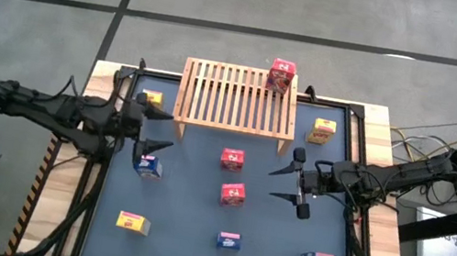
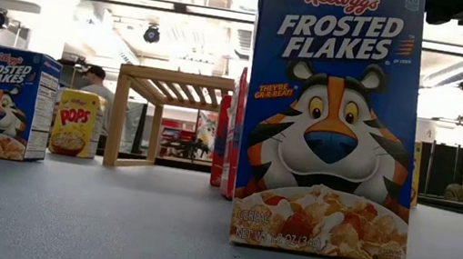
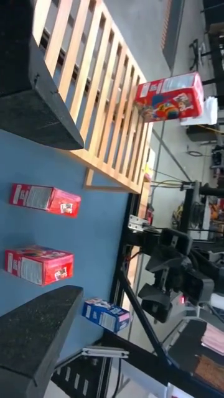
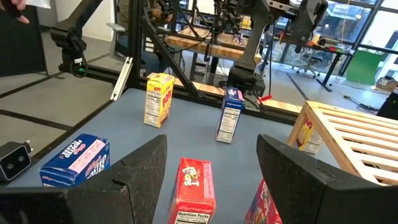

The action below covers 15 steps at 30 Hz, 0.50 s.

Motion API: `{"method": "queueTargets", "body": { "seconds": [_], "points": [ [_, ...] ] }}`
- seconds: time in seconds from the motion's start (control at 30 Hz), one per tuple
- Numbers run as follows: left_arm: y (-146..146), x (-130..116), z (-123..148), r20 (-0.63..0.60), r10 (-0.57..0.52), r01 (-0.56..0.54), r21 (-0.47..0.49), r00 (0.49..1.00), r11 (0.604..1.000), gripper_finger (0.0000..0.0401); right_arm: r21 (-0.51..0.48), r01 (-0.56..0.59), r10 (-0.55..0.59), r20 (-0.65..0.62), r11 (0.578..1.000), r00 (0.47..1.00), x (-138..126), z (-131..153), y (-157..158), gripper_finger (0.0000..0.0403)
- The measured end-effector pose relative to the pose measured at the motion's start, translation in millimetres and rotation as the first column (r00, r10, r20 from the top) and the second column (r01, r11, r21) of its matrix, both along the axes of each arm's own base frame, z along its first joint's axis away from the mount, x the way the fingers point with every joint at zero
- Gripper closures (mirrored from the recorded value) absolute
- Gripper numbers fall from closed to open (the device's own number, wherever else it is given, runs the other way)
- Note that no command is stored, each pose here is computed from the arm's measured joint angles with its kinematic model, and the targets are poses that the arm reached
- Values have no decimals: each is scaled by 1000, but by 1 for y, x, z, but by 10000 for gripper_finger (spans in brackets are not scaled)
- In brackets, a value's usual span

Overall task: Stack cereal on shelf
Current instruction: Put the top blue cereal box on the shelf

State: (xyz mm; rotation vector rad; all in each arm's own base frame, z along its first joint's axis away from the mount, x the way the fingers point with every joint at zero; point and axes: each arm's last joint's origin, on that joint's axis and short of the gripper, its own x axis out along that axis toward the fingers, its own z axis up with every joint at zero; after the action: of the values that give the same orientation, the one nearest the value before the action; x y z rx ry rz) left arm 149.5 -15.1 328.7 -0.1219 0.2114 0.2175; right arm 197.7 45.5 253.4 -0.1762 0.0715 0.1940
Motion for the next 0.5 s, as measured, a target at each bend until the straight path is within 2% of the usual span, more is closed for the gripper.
{"method": "queueTargets", "body": {
  "seconds": [0.2,0.5],
  "points": [
    [-3,18,-3,9,2,-2,-10,1000,1000,42,-1,0,0,0,1000,1000,0,0,0,165],
    [-8,47,0,126,3,1,-27,992,1000,42,-1,0,0,1,1000,1000,0,0,0,165]
  ]
}}
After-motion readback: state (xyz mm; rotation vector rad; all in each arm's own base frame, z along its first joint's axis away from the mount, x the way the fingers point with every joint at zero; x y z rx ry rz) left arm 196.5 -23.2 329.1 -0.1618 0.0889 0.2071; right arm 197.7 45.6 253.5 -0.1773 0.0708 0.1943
